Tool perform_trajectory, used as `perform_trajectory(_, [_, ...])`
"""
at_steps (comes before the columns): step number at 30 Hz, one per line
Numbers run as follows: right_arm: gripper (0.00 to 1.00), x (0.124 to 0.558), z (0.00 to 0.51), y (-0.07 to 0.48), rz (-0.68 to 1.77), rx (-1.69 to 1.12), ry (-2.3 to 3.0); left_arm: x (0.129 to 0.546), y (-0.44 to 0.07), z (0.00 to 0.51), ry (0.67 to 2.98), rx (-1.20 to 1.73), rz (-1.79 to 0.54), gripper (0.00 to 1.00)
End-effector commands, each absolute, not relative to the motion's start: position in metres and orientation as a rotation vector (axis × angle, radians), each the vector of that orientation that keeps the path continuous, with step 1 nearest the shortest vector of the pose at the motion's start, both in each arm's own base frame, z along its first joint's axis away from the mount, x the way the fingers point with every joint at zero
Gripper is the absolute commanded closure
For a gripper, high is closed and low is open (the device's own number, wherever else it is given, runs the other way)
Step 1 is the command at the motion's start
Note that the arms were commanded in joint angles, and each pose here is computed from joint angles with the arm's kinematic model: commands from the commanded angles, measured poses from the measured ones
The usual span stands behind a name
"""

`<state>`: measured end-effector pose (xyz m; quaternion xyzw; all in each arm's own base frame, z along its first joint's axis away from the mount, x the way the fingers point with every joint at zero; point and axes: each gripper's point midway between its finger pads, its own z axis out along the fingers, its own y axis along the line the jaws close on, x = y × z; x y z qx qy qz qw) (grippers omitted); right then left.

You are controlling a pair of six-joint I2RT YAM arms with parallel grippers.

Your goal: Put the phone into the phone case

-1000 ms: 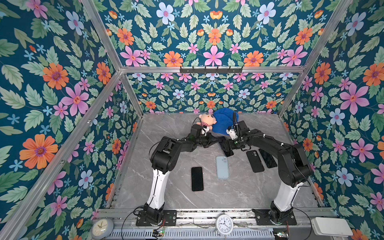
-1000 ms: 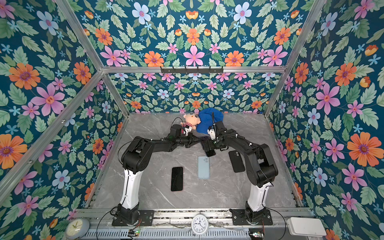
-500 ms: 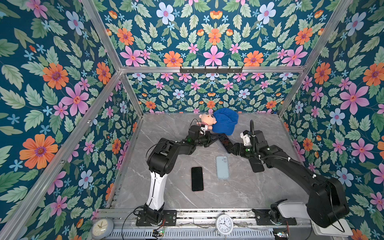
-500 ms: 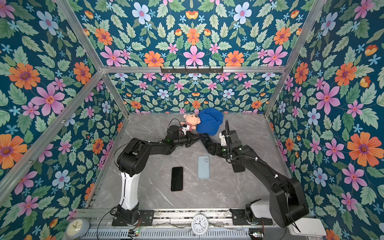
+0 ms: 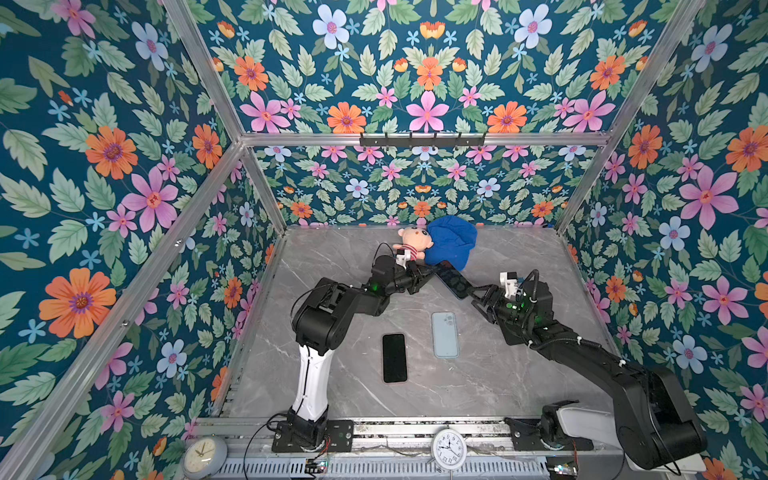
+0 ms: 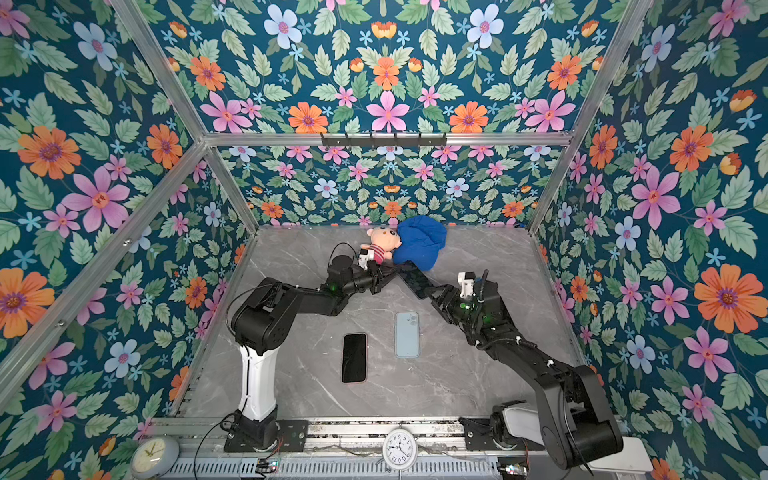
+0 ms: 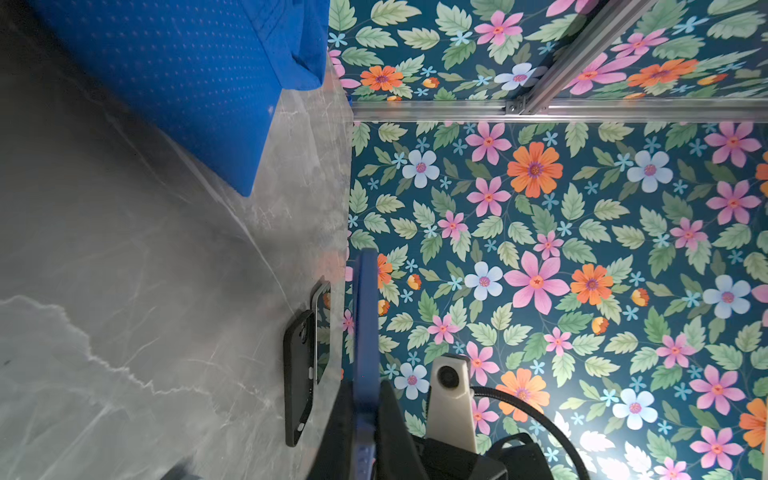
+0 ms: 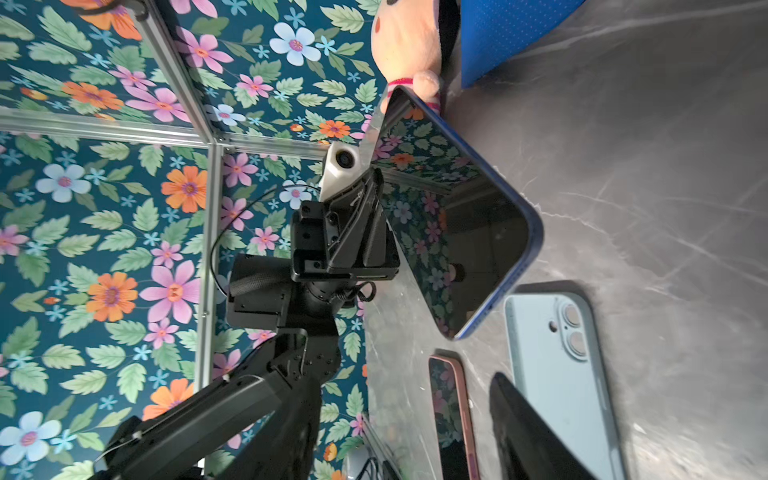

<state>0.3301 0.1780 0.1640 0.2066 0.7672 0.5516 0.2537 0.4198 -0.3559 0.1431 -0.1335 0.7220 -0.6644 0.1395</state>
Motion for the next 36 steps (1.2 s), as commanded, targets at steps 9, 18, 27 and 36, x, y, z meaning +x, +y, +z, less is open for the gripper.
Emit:
perform_trajectory(9, [0.46, 0.349, 0.178, 0.18, 1.654, 0.601, 1.912, 0.421, -0.352, 0.178, 1.921, -0.377, -2.027, 1.0])
perform_trajectory(18, [0.61, 0.361, 0.177, 0.183, 1.681, 0.586, 1.875, 0.418, -0.351, 0.179, 1.905, -0.387, -2.052, 1.0])
perform_trajectory(27, [0.76, 0.368, 0.173, 0.182, 1.673, 0.603, 1.872, 0.417, -0.352, 0.18, 1.901, -0.384, -2.067, 1.0])
perform_trajectory(36, [0.88, 0.369, 0.175, 0.181, 1.658, 0.601, 1.87, 0.413, -0.352, 0.18, 1.905, -0.374, -2.066, 1.0])
